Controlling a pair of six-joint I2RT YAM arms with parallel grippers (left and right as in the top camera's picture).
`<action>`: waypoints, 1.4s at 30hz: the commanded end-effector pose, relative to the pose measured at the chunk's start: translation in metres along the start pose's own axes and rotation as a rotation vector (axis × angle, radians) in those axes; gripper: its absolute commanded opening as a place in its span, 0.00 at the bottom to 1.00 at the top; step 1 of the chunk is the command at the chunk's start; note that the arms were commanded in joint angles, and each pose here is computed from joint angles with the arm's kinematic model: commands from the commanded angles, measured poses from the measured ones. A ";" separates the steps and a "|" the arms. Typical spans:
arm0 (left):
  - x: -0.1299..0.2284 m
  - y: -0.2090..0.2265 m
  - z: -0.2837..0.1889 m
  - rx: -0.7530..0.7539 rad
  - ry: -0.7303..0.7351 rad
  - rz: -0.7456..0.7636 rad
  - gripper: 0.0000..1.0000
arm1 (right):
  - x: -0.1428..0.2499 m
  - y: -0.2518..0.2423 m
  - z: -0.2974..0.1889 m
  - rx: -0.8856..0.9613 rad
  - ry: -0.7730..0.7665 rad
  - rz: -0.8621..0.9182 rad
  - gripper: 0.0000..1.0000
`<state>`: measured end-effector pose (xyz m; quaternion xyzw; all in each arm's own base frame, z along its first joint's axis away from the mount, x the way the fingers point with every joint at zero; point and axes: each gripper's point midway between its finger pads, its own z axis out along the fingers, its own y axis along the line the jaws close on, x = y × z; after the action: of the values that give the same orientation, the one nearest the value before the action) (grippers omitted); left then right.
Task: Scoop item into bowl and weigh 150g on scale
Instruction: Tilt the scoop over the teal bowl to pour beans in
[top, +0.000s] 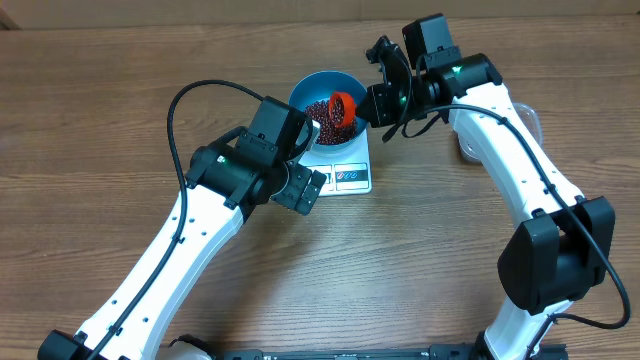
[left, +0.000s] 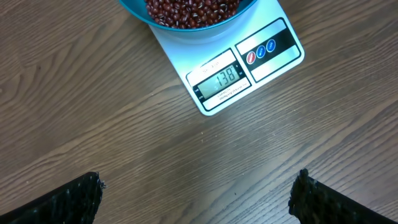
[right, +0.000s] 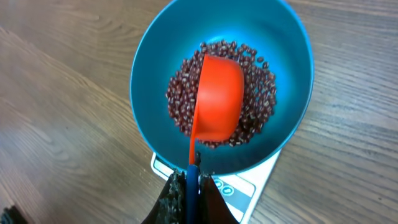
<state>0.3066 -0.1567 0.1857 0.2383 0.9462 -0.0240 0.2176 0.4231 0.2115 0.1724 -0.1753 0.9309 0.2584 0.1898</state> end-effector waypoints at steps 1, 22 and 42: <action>0.000 -0.002 -0.003 0.012 -0.009 0.015 1.00 | -0.018 0.013 -0.026 -0.012 -0.075 -0.063 0.04; 0.000 -0.002 -0.003 0.012 -0.009 0.016 1.00 | -0.016 0.015 -0.026 -0.025 -0.069 -0.067 0.04; 0.000 -0.002 -0.003 0.012 -0.009 0.015 1.00 | -0.019 0.004 -0.027 0.030 -0.080 -0.032 0.04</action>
<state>0.3066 -0.1567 0.1857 0.2383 0.9462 -0.0240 0.2176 0.4256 0.2054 0.1707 -0.1749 0.9338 0.2454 0.1928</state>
